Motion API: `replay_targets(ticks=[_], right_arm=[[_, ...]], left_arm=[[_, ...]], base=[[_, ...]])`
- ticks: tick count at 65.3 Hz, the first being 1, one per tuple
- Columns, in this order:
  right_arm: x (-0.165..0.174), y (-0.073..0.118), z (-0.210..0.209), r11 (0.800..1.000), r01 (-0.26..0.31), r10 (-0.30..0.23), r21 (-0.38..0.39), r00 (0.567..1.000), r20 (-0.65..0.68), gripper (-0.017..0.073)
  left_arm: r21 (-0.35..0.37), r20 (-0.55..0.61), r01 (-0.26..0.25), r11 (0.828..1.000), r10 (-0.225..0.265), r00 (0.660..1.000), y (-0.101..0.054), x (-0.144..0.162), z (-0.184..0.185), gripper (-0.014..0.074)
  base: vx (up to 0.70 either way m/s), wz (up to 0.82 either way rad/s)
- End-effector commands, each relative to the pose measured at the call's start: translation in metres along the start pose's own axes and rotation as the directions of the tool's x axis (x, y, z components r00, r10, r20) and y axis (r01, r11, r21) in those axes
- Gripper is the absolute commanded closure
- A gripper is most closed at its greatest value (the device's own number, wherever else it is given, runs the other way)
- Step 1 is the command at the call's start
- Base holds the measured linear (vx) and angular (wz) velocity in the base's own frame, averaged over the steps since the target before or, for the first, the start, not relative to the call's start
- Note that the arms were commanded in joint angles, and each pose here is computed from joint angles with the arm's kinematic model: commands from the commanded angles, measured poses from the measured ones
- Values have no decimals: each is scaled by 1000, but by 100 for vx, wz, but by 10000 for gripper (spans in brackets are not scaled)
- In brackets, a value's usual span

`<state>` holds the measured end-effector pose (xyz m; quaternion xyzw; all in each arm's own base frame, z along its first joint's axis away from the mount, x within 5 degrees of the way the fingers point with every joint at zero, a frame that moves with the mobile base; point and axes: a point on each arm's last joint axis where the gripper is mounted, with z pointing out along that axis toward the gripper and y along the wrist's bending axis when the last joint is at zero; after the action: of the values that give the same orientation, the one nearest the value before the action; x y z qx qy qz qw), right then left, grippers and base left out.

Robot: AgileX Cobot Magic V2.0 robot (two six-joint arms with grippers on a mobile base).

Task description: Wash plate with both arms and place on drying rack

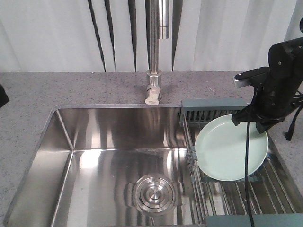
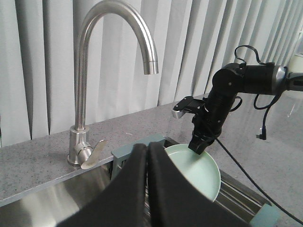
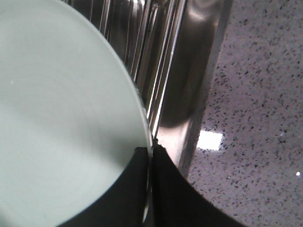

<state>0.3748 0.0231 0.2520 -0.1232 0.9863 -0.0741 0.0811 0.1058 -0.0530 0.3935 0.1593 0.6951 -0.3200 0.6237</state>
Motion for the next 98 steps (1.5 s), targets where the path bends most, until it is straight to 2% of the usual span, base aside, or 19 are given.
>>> replay_targets(ticks=[1,9,20,29,37,44,51,58,67,76,89,98], right_arm=[[-1,-6,-25,1000,8,-8,7,996,87,505],[-1,-6,-25,1000,7,-7,5,996,86,407],[0,-9,-26,999,-10,7,39,997,81,220],[2,-12,-42,998,-19,12,53,991,131,158],[13,-15,-80,997,-38,19,69,966,259,186],[30,-14,-123,998,-54,35,39,921,389,286],[54,-8,-170,1000,-30,30,-7,841,541,424],[85,0,-210,998,32,5,-46,760,650,578],[131,10,-251,994,86,-2,-74,665,747,570],[177,18,-280,991,111,-2,-79,594,804,570],[224,24,-296,990,120,-12,-68,568,823,570],[238,27,-299,990,128,-19,-66,570,821,570]], left_arm=[[-30,5,-31,999,31,999,0,-6,-1,601],[-30,5,-31,999,31,999,0,-6,-1,601],[-24,1,-31,999,31,1000,0,-6,-1,601],[-15,-4,-31,999,31,1000,-1,-5,-1,601],[-16,-3,-31,999,30,1000,-1,-5,-1,600],[-16,-3,-31,999,30,1000,-1,-5,-1,600],[-18,3,-25,1000,25,1000,0,-6,0,600],[0,14,25,1000,-25,1000,4,-7,6,600],[8,35,122,992,-122,992,16,-11,18,600],[30,22,134,991,-135,991,29,-31,35,598],[130,-30,127,983,-124,992,51,-69,72,591],[192,-93,165,967,-150,984,74,-75,103,589]], base=[[0,0],[0,0],[0,0],[0,0],[0,0],[0,0],[0,0],[0,0],[0,0],[0,0],[0,0],[0,0]])
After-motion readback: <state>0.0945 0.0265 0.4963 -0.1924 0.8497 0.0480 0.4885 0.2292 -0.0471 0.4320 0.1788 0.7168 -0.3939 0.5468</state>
